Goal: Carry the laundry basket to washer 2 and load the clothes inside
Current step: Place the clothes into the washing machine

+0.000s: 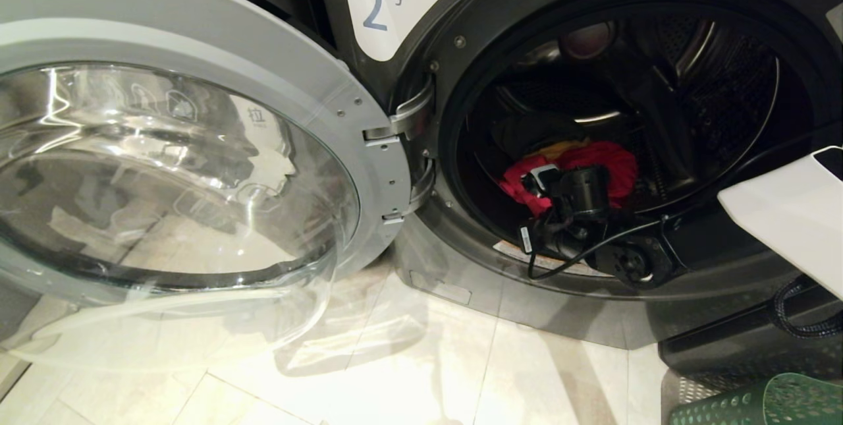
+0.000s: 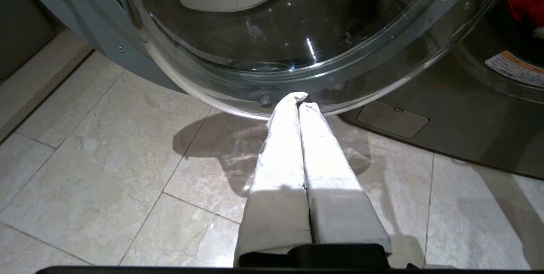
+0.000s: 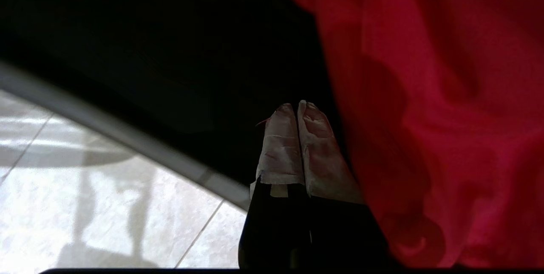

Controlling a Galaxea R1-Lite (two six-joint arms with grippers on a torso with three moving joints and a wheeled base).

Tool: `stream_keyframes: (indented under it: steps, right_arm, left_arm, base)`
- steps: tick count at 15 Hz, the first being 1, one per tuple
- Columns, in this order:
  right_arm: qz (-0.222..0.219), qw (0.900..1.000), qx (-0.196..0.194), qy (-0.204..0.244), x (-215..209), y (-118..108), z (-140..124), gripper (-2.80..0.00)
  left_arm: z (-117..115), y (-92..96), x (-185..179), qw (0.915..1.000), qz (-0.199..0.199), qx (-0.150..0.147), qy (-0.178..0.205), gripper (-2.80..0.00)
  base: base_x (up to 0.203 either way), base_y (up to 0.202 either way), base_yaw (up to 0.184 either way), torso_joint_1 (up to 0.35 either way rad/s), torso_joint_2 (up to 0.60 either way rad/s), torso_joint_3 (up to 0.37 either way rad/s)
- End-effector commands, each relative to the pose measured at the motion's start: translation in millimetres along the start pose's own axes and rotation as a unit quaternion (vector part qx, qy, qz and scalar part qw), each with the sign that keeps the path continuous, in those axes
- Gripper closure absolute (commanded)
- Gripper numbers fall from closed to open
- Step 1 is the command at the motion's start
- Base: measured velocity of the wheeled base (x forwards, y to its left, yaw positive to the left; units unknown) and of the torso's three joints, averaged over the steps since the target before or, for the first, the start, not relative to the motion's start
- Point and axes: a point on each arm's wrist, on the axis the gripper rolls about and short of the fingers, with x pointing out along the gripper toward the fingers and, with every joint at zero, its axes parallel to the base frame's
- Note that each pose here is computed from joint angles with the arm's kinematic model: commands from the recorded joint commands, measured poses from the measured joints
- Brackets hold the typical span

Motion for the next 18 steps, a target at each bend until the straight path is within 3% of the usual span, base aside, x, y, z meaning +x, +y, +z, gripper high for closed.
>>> stream_keyframes:
  steps: [1, 4, 10, 13, 15, 18]
  right_arm:
    - [-0.03, 1.0, 0.005, 0.002, 23.6, -14.7, 2.7, 0.0]
    - [-0.08, 0.997, -0.015, 0.004, 43.0, -38.6, 5.3, 0.0]
    - [-0.178, 0.984, -0.023, -0.015, 82.4, -56.4, 9.7, 0.0]
    - [-0.251, 0.967, -0.035, -0.022, 101.4, -63.4, 12.7, 0.0]
    - [-0.311, 0.949, -0.034, -0.028, 111.3, -65.7, 17.1, 0.0]
    - [-0.34, 0.936, -0.021, -0.085, 115.2, -67.6, 27.1, 0.0]
  left_arm:
    - [-11.3, 0.3, 2.1, 0.9998, 0.001, 0.0, 0.02, 0.0]
    - [-11.3, 0.3, 2.1, 0.9998, 0.001, 0.0, 0.02, 0.0]
    - [-11.3, 0.3, 2.1, 0.9998, 0.001, 0.0, 0.02, 0.0]
    - [-11.3, 0.3, 2.1, 0.9998, 0.001, 0.0, 0.02, 0.0]
    - [-11.3, 0.3, 2.1, 0.9998, 0.001, 0.0, 0.02, 0.0]
    - [-11.3, 0.2, 2.1, 0.9998, 0.0, 0.0, 0.02, 0.0]
  base:
    - [0.0, 0.0, 0.0, 0.0, 0.0, 0.0]
    - [0.0, 0.0, 0.0, 0.0, 0.0, 0.0]
    - [0.0, 0.0, 0.0, 0.0, 0.0, 0.0]
    - [0.0, 0.0, 0.0, 0.0, 0.0, 0.0]
    - [0.0, 0.0, 0.0, 0.0, 0.0, 0.0]
    - [0.0, 0.0, 0.0, 0.0, 0.0, 0.0]
